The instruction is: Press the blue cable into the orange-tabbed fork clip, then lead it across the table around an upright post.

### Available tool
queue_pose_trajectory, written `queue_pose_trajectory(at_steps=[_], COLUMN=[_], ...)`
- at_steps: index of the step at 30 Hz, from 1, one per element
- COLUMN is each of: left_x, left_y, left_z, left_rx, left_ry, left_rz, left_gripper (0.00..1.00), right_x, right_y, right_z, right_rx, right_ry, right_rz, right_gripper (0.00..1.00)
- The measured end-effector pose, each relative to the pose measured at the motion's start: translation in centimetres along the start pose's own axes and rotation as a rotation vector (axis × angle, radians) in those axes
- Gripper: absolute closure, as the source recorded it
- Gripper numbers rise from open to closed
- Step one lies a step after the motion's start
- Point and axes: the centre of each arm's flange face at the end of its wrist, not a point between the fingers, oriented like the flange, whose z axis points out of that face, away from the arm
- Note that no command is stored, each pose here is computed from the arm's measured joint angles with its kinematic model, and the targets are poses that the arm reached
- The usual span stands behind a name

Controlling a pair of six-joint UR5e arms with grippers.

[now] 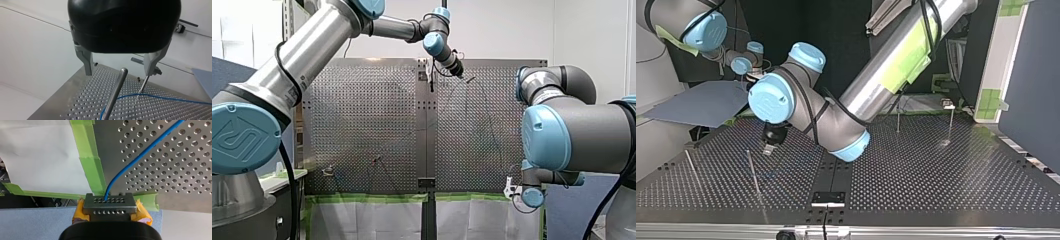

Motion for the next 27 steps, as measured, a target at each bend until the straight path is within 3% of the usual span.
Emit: queue_pose_trajectory(at_steps=[11, 27], left_x=[-0.16, -0.12], left_y=[0.72, 0.81], left_z=[-0.09, -0.13], left_rx=[-0.073, -0.080], left_ry=[-0.018, -0.018], left_rz=[-0.039, -0.066], left_gripper=[0.00, 0.00], right_x=[-0.05, -0.07], right_y=[-0.10, -0.25], right_z=[-0.07, -0.09], right_rx=[0.001, 0.004], right_ry=[-0.004, -0.004], right_rz=[-0.001, -0.002], right_gripper=[1.00, 1.00])
